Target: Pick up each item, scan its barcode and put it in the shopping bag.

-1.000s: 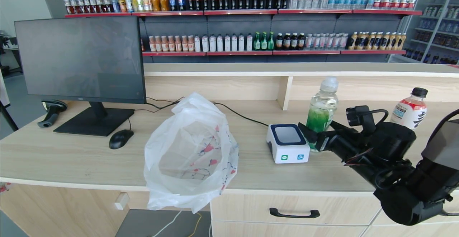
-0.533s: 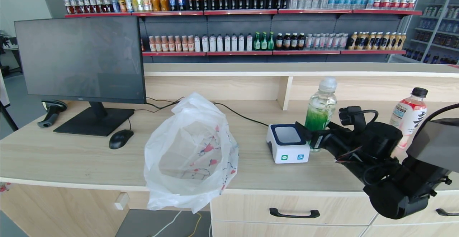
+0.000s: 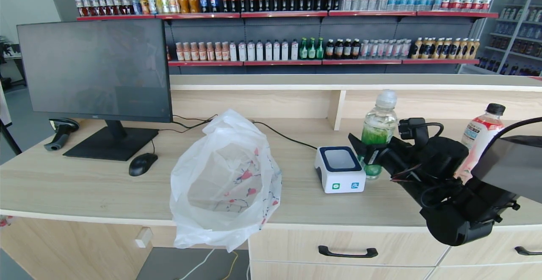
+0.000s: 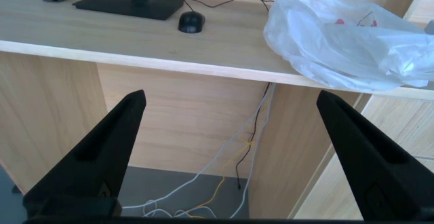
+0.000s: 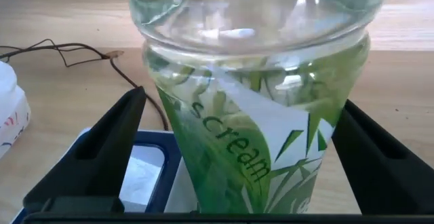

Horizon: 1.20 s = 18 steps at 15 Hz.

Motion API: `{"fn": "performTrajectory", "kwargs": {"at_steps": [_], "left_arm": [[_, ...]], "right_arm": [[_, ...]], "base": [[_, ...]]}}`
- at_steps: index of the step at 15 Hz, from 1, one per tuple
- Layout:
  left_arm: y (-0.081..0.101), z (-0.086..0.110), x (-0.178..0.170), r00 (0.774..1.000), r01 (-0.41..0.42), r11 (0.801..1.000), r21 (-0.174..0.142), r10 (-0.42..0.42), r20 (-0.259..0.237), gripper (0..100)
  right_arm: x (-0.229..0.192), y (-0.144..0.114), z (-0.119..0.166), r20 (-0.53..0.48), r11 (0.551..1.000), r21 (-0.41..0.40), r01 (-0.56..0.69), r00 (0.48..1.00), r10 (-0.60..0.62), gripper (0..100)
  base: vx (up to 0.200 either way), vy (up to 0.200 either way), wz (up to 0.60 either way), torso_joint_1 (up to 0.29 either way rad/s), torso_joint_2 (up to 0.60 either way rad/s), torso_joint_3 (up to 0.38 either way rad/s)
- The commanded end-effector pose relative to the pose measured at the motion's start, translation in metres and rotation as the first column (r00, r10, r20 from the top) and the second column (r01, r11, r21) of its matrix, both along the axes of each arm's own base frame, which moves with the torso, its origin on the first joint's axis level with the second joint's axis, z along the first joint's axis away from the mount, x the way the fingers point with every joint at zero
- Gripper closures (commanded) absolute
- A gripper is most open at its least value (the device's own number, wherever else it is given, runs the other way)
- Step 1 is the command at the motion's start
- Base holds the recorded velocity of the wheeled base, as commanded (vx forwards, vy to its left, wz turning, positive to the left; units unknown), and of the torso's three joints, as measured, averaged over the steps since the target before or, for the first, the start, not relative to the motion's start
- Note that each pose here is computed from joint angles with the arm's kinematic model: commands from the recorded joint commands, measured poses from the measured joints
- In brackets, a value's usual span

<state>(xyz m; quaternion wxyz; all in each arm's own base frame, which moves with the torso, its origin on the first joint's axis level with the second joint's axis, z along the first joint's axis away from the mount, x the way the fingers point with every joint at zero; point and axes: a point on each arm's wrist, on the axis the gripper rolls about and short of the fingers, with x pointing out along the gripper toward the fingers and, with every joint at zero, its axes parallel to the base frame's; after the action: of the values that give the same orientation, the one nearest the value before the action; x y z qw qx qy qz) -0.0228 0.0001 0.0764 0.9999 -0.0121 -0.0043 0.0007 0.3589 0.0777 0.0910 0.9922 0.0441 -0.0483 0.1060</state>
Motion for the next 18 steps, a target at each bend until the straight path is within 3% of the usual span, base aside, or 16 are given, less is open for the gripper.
{"fn": "performTrajectory", "kwargs": {"at_steps": [1,3,4,18], "left_arm": [[0.0,0.0,0.0,1.0,0.0,1.0,0.0,0.0,0.001,0],[0.0,0.0,0.0,1.0,0.0,1.0,0.0,0.0,0.001,0],[0.0,0.0,0.0,1.0,0.0,1.0,0.0,0.0,0.001,0],[0.0,0.0,0.0,1.0,0.0,1.0,0.0,0.0,0.001,0]], "right_arm": [[0.003,-0.004,-0.001,0.002,1.0,-0.002,0.011,1.0,-0.011,0],[0.002,-0.005,-0.004,-0.009,1.0,-0.013,0.016,1.0,-0.017,0],[0.001,-0.006,-0.005,-0.013,1.0,-0.016,0.017,1.0,-0.017,100],[0.004,-0.006,0.011,0.044,1.0,0.001,0.018,0.999,-0.018,100]], "base": [[0.0,0.0,0.0,0.0,0.0,0.0],[0.0,0.0,0.0,0.0,0.0,0.0],[0.0,0.0,0.0,0.0,0.0,0.0],[0.0,0.0,0.0,0.0,0.0,0.0]]}}
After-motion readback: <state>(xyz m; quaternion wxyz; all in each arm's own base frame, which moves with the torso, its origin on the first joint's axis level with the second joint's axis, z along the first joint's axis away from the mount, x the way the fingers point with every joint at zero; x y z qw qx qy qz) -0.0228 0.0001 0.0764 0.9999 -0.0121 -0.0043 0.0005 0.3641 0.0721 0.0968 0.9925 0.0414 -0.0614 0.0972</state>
